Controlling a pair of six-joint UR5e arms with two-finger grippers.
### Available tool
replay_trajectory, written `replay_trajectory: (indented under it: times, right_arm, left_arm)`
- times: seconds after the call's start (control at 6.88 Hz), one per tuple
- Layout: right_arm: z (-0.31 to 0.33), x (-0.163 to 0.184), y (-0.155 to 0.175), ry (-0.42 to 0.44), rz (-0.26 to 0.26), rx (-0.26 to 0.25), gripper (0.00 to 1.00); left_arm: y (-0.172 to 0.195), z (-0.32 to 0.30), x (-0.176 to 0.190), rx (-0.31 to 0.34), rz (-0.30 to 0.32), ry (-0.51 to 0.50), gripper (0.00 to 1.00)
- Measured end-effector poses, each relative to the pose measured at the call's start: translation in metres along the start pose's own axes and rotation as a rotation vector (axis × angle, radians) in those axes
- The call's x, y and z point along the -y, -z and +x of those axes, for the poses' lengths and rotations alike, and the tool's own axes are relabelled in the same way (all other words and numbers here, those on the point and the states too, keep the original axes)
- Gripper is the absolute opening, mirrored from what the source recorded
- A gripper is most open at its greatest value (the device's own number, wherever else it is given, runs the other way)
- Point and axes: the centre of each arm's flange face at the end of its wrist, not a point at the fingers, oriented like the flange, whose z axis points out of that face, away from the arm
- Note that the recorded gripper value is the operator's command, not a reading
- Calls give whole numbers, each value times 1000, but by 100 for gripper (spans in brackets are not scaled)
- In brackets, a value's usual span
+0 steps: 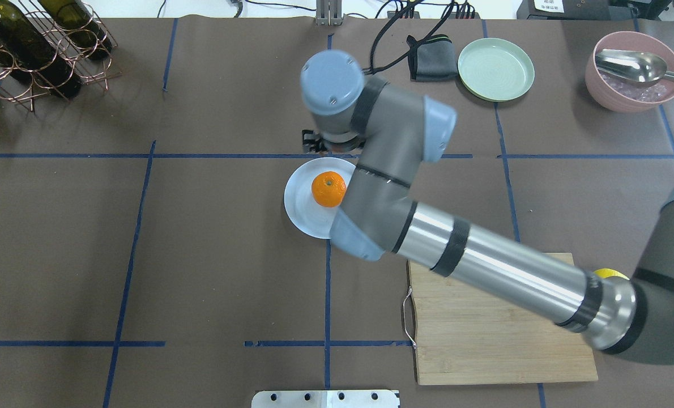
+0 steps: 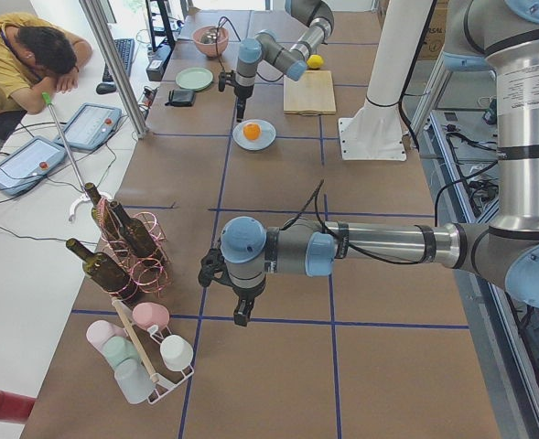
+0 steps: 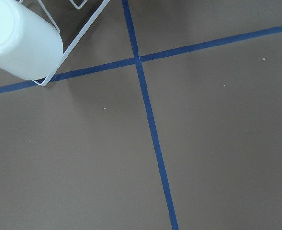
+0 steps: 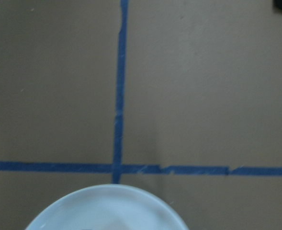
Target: Pick orange to plate
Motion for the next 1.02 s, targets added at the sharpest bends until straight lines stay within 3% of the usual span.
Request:
replay_trajectory:
  times: [0.29, 0.58, 0.73, 1.02]
  right_arm:
    - [174, 57, 54, 154, -53, 61, 100]
    - [367, 61, 94, 307, -85, 57, 100]
    - [439, 56, 106, 337, -110, 38, 100]
    - [557, 26, 104, 278, -167, -13, 100]
  left_arm:
    - [1, 1, 1, 0, 0, 2, 100]
    - [1, 1, 1, 0, 0, 5, 100]
    - [1, 1, 0, -1, 0, 7, 100]
    - [2, 1, 1, 0, 2, 7, 100]
